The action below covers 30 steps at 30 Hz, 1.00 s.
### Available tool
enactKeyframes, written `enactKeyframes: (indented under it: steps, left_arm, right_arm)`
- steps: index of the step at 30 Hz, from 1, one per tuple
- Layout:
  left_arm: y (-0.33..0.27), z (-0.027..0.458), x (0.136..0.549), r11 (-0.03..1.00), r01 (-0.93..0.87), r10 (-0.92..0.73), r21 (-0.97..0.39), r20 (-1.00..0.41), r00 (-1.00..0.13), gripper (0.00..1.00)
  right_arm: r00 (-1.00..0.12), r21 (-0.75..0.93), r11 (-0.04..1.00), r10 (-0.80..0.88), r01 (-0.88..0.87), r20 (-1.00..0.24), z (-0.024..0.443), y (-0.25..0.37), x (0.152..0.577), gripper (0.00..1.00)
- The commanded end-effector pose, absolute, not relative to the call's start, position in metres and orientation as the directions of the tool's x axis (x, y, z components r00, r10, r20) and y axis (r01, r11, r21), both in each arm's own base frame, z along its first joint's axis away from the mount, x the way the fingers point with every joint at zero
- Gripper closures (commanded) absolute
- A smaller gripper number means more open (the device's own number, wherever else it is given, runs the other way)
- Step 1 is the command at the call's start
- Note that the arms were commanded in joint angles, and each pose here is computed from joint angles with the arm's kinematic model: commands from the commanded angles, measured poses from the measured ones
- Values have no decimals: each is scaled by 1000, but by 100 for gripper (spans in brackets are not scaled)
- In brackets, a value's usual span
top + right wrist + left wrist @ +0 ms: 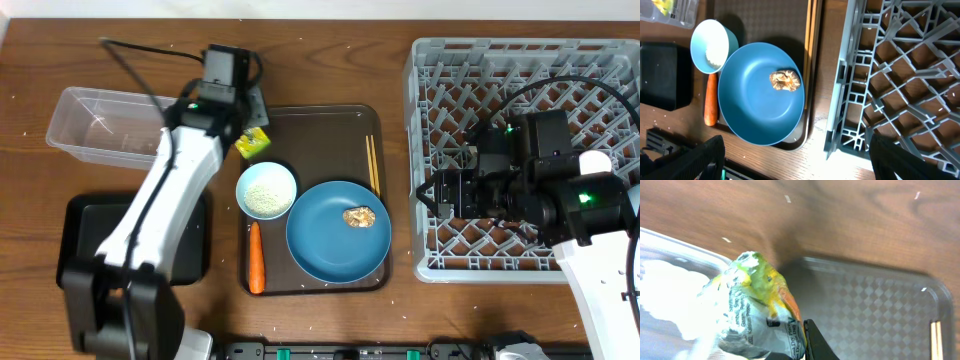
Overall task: Sort waste into correct bins and load items into the dishwasher rack
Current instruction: 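Move the wrapper left and drop it into the clear bin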
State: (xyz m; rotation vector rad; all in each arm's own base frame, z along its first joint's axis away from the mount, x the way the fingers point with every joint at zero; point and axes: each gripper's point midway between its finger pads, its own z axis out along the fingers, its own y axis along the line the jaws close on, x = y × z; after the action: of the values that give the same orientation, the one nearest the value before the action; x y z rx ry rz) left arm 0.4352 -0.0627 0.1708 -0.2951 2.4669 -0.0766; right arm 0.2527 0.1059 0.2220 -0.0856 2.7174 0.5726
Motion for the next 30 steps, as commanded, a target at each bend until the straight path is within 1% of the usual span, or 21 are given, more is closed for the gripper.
enactKeyframes:
  steps: [1, 4, 8, 11, 12, 13, 14, 16, 20, 22, 26, 28, 30]
  left_arm:
    - [-12, 179, 437, 952, -307, -237, 0, -639, -732, 94]
    - [15, 169, 438, 928, -374, -291, 0, -628, -722, 94]
    - [55, 147, 446, 851, -521, -445, -60, -610, -656, 94]
    - [67, 130, 455, 836, -536, -496, -117, -579, -647, 93]
    - [70, 125, 459, 833, -535, -508, -137, -570, -645, 75]
    - [72, 122, 460, 831, -536, -516, -149, -565, -644, 54]
    - [74, 121, 460, 828, -538, -524, -159, -559, -642, 37]
    - [75, 123, 460, 829, -530, -528, -175, -555, -643, 26]
    - [72, 148, 450, 865, -474, -473, -162, -579, -664, 22]
    - [59, 169, 440, 896, -407, -430, -181, -587, -686, 21]
    - [16, 210, 406, 950, -190, -303, -249, -581, -755, 21]
    - [-3, 224, 383, 956, -111, -251, -270, -569, -783, 21]
    - [-17, 232, 362, 960, -74, -217, -270, -551, -806, 21]
  right_arm:
    - [-934, 388, 911, 6, -143, -358, 223, 111, 250, 15]
    - [-934, 388, 911, 6, -143, -358, 223, 111, 250, 15]
    - [-933, 388, 911, 6, -143, -360, 223, 111, 251, 15]
    - [-934, 388, 911, 6, -143, -358, 223, 111, 250, 15]
    - [-934, 388, 911, 6, -143, -358, 223, 111, 250, 15]
    - [-934, 388, 911, 6, -142, -357, 223, 111, 250, 15]
    - [-934, 388, 911, 6, -143, -358, 223, 111, 250, 15]
    - [-934, 388, 911, 6, -143, -358, 223, 111, 250, 14]
    - [-933, 388, 911, 6, -143, -359, 223, 111, 251, 14]
    - [-933, 388, 911, 6, -143, -359, 223, 111, 251, 14]
    - [-925, 359, 923, 11, -137, -380, 223, 106, 256, 14]
    - [-914, 318, 940, 17, -123, -405, 223, 99, 263, 14]
    - [-905, 316, 942, 32, -114, -423, 225, 98, 268, 13]
